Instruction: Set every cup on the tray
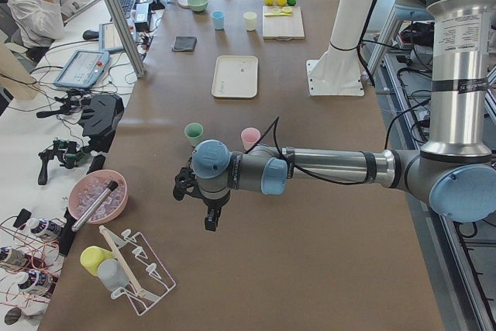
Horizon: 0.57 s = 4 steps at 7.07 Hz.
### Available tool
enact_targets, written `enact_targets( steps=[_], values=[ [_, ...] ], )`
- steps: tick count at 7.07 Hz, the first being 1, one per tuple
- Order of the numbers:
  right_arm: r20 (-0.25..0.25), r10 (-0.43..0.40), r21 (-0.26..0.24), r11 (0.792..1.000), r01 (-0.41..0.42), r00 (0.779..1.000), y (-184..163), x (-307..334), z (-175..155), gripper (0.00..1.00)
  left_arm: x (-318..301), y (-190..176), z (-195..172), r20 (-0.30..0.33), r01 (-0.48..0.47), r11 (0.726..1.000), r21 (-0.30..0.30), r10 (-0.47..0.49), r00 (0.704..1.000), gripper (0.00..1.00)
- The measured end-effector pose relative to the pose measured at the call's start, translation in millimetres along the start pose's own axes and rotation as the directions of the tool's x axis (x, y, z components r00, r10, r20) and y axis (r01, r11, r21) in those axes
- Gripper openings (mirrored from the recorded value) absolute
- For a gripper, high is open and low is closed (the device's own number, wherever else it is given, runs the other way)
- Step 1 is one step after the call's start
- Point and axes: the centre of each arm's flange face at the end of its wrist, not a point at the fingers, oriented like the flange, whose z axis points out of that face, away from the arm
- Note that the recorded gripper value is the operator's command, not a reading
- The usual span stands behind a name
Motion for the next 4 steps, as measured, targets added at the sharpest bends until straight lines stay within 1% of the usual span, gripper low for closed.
enact_targets(
  steps=[4],
  values=[
    [0.004,-0.001,0.0,1.0,0.001,1.0,-0.3,-0.9,0.2,1.0,1.7,0.5,-1.7,0.003,-0.008,1.0,0.007,0.008,1.0,0.98]
  ],
)
